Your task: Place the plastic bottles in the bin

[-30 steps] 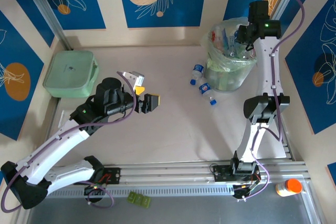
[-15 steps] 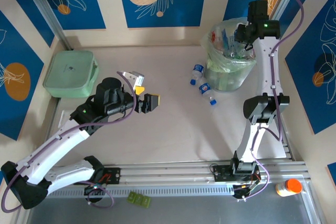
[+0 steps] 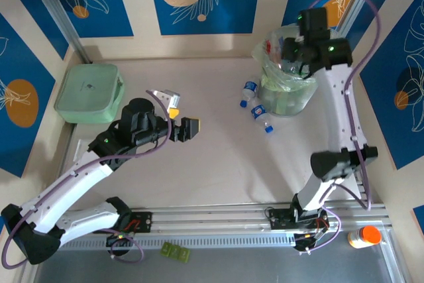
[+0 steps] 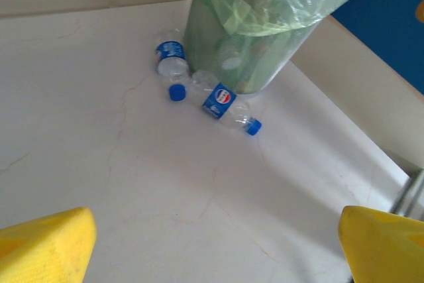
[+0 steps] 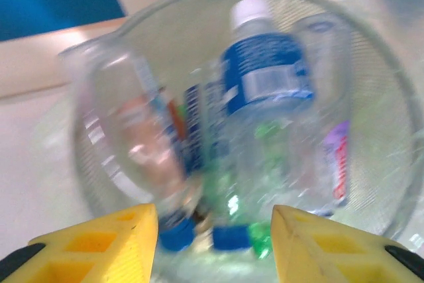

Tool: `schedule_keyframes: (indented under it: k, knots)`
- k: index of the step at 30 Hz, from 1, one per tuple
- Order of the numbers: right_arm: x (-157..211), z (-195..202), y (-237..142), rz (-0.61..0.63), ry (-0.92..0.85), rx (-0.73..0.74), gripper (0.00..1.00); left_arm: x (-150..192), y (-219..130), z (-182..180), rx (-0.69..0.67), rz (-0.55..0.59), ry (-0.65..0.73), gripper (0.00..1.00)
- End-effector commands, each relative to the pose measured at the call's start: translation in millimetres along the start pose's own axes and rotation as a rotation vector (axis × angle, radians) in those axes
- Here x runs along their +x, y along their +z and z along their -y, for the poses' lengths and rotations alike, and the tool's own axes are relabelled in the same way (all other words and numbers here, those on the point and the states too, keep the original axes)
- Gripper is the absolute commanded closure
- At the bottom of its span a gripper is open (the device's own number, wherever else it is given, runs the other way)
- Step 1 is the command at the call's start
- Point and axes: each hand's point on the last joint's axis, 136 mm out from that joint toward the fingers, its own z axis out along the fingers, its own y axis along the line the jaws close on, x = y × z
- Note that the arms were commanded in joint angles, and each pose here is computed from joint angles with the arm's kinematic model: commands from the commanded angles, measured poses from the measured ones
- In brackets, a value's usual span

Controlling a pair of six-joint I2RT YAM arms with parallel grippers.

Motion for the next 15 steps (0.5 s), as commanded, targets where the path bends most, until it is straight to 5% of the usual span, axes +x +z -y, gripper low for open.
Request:
schedule_keyframes:
  k: [1,6,15]
  knots:
    - [29,-36,-16,0.011,-0.126,-0.04,0.52,-8,-12,-18,-0.105,0.037,-0.014,0.06]
    - [109,-87,-14,-0.094,-0.328,-0.092,0.52,-4,-18,-36,-0.196,0.051,-0.071,0.03]
    - [204,-98,69,-0.344,-0.471,0.014,0.4,32,15,-45,-0.113,-0.03,-0.379,0.02]
